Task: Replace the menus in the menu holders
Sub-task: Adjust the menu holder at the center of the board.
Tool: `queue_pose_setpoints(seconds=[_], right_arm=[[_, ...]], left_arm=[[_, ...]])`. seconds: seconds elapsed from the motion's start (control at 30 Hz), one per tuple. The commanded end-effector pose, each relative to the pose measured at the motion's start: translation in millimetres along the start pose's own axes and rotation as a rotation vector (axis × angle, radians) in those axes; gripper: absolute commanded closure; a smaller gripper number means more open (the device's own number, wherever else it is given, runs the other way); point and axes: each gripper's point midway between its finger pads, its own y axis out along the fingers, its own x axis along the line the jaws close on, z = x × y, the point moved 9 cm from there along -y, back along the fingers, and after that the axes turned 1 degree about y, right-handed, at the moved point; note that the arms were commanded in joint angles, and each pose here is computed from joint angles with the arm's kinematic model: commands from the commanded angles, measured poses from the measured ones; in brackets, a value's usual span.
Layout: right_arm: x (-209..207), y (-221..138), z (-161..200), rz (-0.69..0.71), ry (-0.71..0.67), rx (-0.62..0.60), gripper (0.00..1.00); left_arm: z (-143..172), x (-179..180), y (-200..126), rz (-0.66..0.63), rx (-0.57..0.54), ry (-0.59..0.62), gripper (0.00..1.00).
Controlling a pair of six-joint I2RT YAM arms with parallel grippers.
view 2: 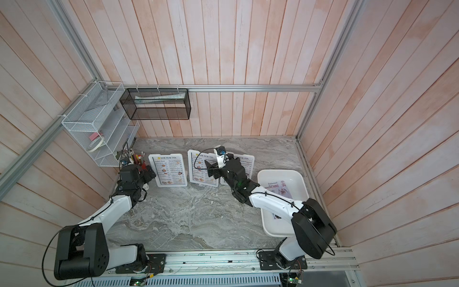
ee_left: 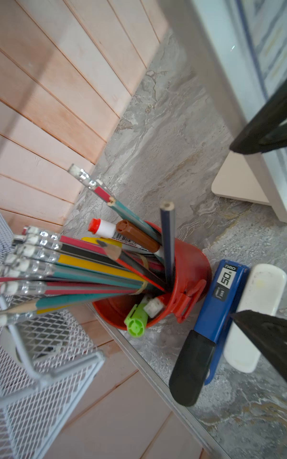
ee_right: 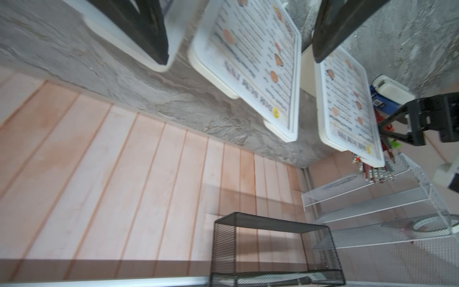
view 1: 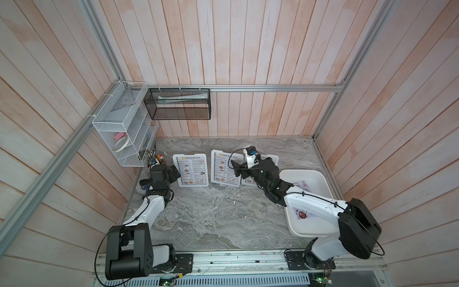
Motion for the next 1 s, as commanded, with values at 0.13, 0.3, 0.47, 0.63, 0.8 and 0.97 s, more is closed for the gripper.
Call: queue_pose_setpoints(seconds=[0.13,0.3,0.47,0.63,0.8,0.97], right_arm=[[48,40,13,-0.204,0.061,0.059,0.09],[63,62,24,-0.262,0.098,0.087,0.09],[67,77,30,-0.264,0.124,0.1,0.09],[70,89,35,-0.267,0.139,0.114,0.09],[71,94,37,-0.265,0.157,0.115,0.12],[72,97,40,-0.274,0.174,0.119,0.19]], left_arm=[[-18,-14,11,0.113,-0.055,-0.026,0.0],[-21,-19,25,0.121,-0.051,0.01,0.0],[-23,-28,40,0.184,-0.013,0.025,0.0],[-25,-23,37,0.117,0.02,-0.019,0.0],[-23,-10,15,-0.015,0.061,-0.074,0.0],[-12,1,-6,-0.072,0.104,-0.123,0.0]])
